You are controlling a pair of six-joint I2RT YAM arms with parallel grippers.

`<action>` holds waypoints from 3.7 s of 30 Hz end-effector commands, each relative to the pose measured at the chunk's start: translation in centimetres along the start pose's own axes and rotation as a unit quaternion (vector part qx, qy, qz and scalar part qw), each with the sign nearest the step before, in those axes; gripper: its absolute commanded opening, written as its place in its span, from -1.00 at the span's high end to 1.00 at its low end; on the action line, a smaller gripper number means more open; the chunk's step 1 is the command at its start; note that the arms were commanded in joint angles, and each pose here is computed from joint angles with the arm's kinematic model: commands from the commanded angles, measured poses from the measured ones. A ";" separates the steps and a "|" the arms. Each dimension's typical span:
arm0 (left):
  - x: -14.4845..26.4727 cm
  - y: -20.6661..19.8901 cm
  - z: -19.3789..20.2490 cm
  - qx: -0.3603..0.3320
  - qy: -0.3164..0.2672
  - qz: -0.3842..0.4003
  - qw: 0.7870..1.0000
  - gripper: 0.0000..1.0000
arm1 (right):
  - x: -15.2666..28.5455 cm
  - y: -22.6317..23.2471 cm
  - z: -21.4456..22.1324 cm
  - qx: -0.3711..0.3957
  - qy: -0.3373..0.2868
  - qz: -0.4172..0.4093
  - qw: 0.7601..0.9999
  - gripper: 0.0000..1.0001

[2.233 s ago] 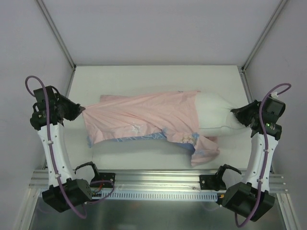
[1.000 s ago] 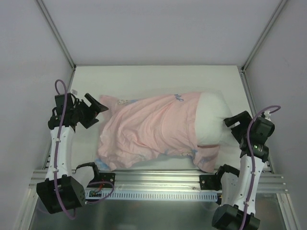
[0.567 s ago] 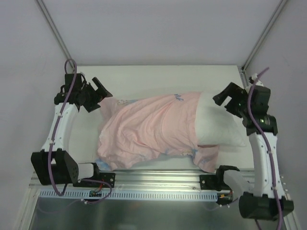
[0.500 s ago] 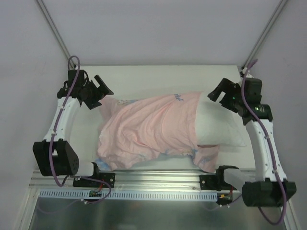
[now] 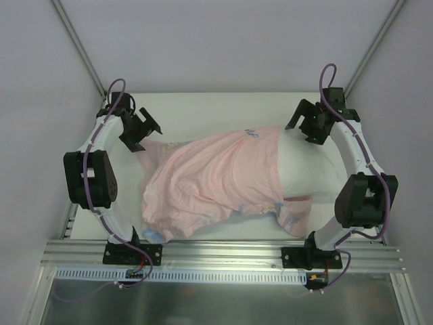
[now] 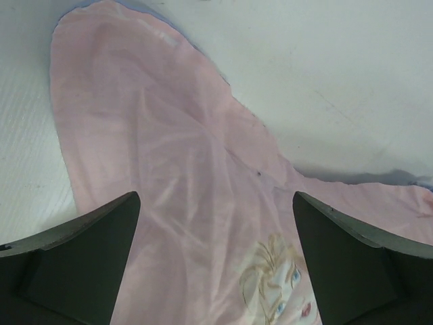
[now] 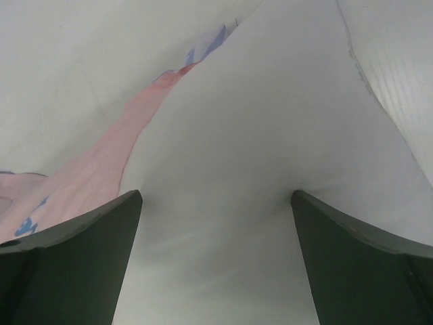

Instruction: Remove the pillowcase from the pillow

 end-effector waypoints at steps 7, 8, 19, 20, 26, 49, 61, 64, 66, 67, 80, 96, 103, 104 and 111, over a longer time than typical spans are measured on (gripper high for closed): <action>-4.0 1.7 2.8 0.026 0.070 -0.041 0.996 -0.86 | -4.1 0.6 4.0 -0.046 0.053 -0.060 0.996 -0.52; -4.2 1.8 3.4 0.024 0.076 -0.044 0.996 -0.73 | -4.1 0.7 4.1 -0.048 0.052 -0.063 0.996 -0.14; -2.5 2.6 3.3 0.030 0.042 -0.059 0.997 1.00 | 0.9 0.1 1.5 -0.076 -0.046 -0.067 0.994 0.99; -1.0 2.4 2.4 0.037 0.014 -0.055 0.998 1.00 | 1.5 -0.3 1.3 -0.080 -0.057 -0.065 0.993 0.99; 6.1 3.1 -1.2 0.086 -0.081 -0.006 0.993 1.00 | 6.3 -4.3 -0.2 -0.138 -0.136 -0.047 0.980 0.99; 16.3 5.6 -9.6 0.168 -0.181 0.087 0.965 1.00 | 15.0 -12.4 1.2 -0.248 -0.275 0.039 0.928 0.99; 14.9 6.9 -12.8 0.212 -0.227 -0.003 0.950 1.00 | 11.2 -14.4 2.8 -0.281 -0.240 0.060 0.927 0.99; 13.3 2.9 -12.5 0.105 -0.189 0.008 0.976 1.00 | 10.1 -13.1 2.3 -0.279 -0.223 0.029 0.933 0.99; 11.8 1.1 -11.1 0.064 -0.147 0.002 0.987 0.79 | 10.0 -11.9 2.2 -0.246 -0.219 0.022 0.944 0.99; 11.8 0.5 -10.7 0.049 -0.150 -0.003 0.988 0.65 | 10.1 -11.5 2.2 -0.234 -0.220 0.022 0.947 0.99; 13.4 0.6 6.1 -0.163 -0.129 -0.023 0.978 -0.68 | 13.7 -10.2 9.9 -0.074 -0.175 0.050 0.980 -0.93; 5.0 5.7 22.4 -0.252 0.052 -0.021 0.966 -0.61 | 9.5 -7.9 16.7 -0.074 -0.085 -0.040 0.993 -0.93; 1.7 5.6 20.4 -0.225 0.008 -0.088 0.970 0.32 | 6.4 -7.9 17.6 -0.079 -0.057 -0.031 0.995 -0.93; 1.7 5.4 20.2 -0.226 0.004 -0.089 0.970 0.48 | 6.2 -7.9 17.6 -0.078 -0.056 -0.031 0.995 -0.93; 3.5 4.4 18.5 -0.220 -0.037 -0.061 0.973 1.00 | 5.9 -7.7 17.1 -0.073 -0.058 -0.030 0.995 -0.93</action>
Point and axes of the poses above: each gripper's point midway between its finger pads, its own x axis back along the fingers, its own y axis along the line the jaws close on, z = x × y, the point moved 1 cm from there along x, back along the fingers, and after that the axes turned 3 degrees about x, right-handed, at the moved point
